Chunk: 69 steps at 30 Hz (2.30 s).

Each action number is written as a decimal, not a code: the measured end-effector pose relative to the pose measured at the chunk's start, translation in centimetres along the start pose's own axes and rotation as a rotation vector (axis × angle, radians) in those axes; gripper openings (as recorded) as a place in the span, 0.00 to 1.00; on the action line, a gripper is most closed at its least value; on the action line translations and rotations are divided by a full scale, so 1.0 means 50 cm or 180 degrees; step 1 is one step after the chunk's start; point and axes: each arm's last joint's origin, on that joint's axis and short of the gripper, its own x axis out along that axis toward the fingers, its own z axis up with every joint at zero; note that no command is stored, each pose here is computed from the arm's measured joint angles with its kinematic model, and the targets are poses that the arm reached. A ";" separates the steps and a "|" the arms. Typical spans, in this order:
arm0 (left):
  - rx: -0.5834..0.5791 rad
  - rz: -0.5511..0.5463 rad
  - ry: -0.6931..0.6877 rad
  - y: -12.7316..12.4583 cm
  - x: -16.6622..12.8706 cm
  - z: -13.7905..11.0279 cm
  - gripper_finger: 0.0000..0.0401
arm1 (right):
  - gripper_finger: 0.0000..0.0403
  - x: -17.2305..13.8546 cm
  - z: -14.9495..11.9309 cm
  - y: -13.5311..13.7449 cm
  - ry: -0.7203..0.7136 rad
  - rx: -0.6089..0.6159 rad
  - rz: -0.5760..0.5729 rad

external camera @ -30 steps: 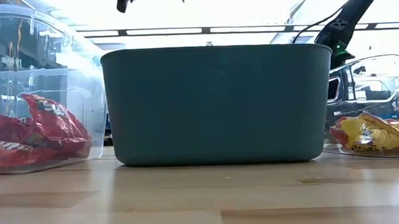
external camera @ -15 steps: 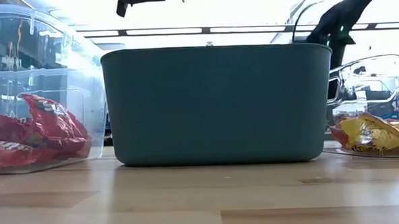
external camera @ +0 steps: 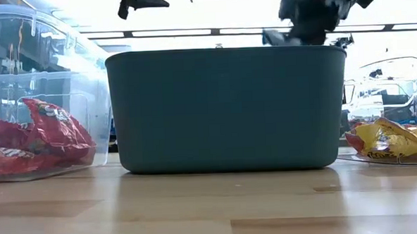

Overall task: Sort candy
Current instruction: Put the white chocolate into the blue bin

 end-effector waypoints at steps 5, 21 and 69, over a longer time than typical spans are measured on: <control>-0.0001 -0.0203 0.0072 -0.003 -0.004 0.001 0.48 | 0.05 0.047 -0.003 0.061 -0.0254 -0.0365 0.0191; 0.0001 -0.1319 0.0968 -0.013 -0.067 -0.013 0.48 | 0.66 0.108 0.046 0.145 0.0564 -0.0555 -0.0329; 0.0663 0.0617 0.5535 -0.291 -0.367 -0.664 0.48 | 0.72 -0.032 0.050 0.253 -0.0101 -0.0753 -0.0921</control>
